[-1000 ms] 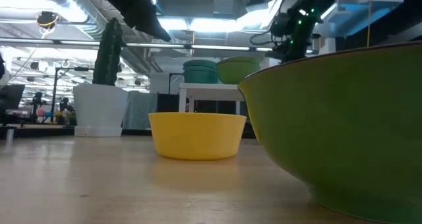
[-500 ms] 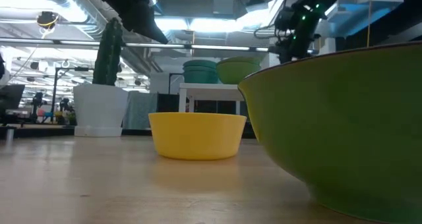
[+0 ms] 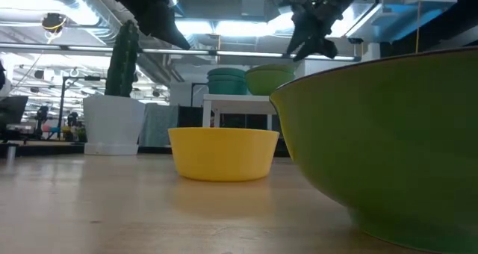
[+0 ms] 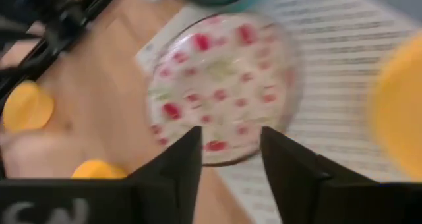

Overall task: Pick & Place Mini bowls
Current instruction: Adjust the red white stacked bowl on the shelf

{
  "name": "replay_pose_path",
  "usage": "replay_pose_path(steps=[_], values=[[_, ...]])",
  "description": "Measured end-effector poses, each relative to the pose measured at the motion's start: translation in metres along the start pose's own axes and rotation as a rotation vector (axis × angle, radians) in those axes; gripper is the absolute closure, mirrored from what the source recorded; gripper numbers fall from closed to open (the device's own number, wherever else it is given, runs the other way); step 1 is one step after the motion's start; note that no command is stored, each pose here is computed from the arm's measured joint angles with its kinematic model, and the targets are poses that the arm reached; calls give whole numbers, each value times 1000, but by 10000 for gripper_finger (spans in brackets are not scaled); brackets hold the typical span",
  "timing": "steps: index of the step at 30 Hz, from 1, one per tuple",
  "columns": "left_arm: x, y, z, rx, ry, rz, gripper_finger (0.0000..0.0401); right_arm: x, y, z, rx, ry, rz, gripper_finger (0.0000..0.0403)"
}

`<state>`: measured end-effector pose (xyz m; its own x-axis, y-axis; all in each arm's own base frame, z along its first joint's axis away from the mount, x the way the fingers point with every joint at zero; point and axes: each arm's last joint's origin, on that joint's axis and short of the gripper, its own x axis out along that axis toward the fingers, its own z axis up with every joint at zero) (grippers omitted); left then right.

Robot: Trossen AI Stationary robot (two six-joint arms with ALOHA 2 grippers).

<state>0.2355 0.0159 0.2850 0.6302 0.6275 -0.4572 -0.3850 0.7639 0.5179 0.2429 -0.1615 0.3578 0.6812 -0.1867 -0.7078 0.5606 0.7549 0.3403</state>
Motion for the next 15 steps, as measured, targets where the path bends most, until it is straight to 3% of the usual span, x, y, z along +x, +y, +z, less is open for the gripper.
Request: replay_pose_path(steps=[7,15], values=[[0,0,0,-9,0,0,334,19,6,-2,-17,42,-34,387],[0,0,0,-8,-1,0,335,26,1,-1,-11,54,-68,384]])
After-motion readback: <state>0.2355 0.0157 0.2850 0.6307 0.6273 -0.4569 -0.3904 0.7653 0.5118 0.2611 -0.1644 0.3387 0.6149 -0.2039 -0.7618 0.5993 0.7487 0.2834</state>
